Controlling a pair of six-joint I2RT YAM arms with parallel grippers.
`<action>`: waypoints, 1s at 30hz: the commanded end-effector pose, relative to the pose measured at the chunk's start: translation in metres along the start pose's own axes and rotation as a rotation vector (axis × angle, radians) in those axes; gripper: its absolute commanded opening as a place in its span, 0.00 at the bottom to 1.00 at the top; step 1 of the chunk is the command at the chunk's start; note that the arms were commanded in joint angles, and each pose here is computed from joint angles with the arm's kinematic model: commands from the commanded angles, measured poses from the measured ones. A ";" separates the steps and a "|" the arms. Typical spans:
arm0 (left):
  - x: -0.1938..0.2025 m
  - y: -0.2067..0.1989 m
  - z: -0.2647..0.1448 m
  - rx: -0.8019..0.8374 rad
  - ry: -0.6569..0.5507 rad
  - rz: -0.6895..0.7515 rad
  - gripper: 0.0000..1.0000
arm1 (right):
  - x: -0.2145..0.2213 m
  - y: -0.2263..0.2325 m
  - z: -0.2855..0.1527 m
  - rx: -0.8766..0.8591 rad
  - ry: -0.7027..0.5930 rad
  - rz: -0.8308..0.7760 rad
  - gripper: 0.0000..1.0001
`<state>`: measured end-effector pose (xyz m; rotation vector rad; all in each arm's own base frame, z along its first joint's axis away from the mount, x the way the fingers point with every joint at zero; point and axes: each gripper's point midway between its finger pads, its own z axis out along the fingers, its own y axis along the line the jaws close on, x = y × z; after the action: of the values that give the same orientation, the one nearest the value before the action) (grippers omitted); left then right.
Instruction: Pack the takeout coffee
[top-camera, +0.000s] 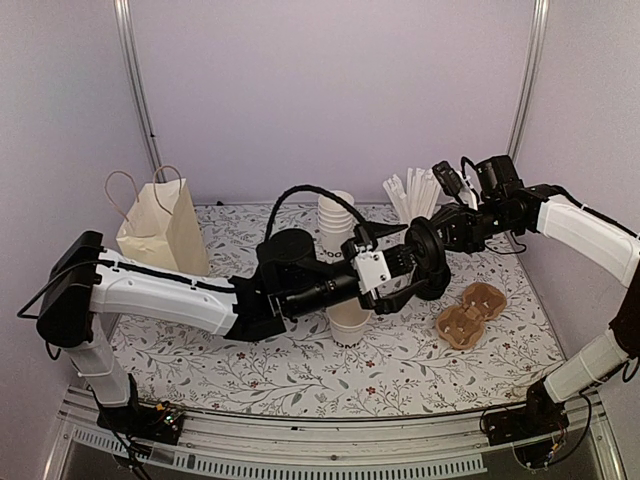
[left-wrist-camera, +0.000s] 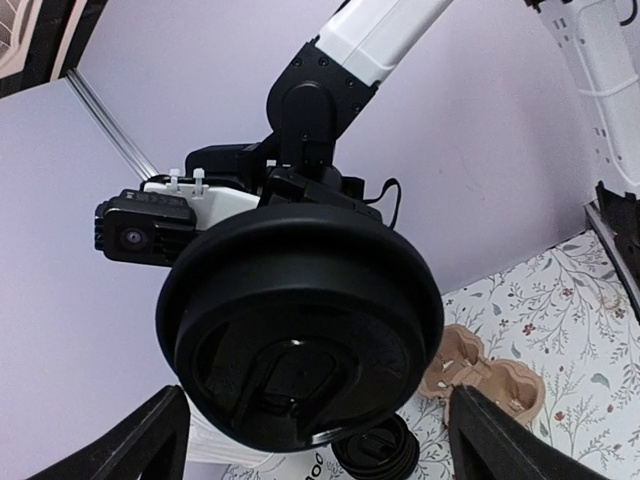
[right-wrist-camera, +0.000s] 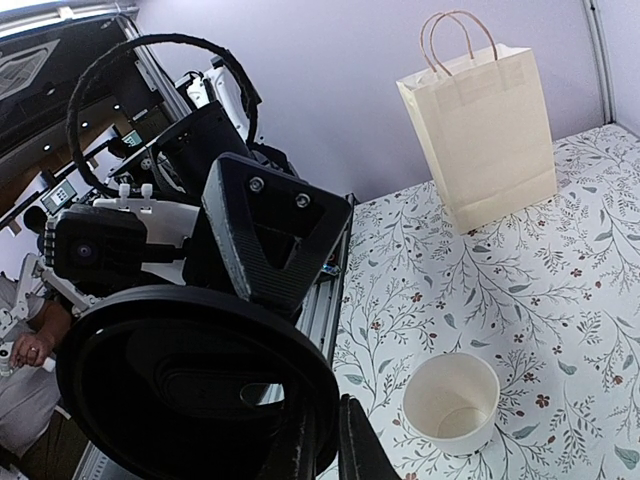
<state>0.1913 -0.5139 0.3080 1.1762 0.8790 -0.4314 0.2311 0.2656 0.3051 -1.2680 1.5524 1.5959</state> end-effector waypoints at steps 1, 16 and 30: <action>-0.013 0.005 -0.003 -0.040 -0.029 0.008 0.91 | -0.001 0.004 0.001 -0.021 -0.009 -0.002 0.09; -0.019 0.007 0.008 -0.052 -0.065 -0.023 0.85 | 0.002 0.002 0.001 -0.014 -0.006 0.005 0.10; -0.018 0.004 0.010 -0.033 -0.049 -0.033 0.75 | 0.005 -0.002 0.002 0.001 0.002 0.007 0.19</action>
<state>0.1963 -0.5205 0.3111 1.1331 0.8811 -0.4341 0.2315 0.2658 0.3019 -1.2613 1.5614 1.6013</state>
